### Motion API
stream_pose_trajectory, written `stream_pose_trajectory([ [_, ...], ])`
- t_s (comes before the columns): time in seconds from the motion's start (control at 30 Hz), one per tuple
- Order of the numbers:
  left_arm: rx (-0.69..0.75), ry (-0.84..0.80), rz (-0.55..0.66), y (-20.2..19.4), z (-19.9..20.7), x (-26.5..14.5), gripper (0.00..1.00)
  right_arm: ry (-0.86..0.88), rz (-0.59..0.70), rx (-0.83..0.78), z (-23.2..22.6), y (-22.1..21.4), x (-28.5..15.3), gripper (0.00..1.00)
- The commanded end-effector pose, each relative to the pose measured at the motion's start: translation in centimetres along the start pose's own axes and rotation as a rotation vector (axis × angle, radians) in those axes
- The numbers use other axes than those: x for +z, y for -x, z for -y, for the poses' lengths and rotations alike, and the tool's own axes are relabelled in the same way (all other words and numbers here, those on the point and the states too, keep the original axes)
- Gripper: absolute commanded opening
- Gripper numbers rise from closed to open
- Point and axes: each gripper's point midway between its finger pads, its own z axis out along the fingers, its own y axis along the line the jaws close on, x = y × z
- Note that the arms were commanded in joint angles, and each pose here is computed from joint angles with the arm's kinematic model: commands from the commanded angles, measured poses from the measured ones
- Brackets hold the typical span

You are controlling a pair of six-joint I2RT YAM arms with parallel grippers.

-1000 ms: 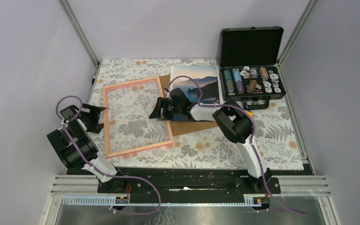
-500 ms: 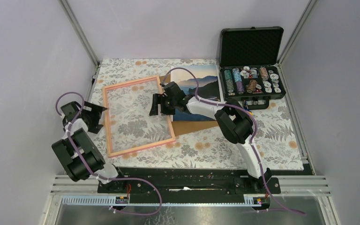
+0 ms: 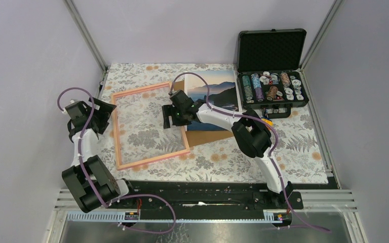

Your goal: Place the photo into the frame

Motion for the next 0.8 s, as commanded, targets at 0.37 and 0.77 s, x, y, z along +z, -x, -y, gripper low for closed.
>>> stream_pose_trajectory([
  [0.37,0.042,-0.168,-0.017,0.2,4.3,-1.0,0.99,-0.193,0.081,-0.089,1.2,2.3,-8.0,0.89],
  [0.77,0.067,-0.214,-0.033,-0.3,5.4,-1.3,0.99,-0.077,0.221,0.060,2.7,-0.1,-9.6,0.78],
])
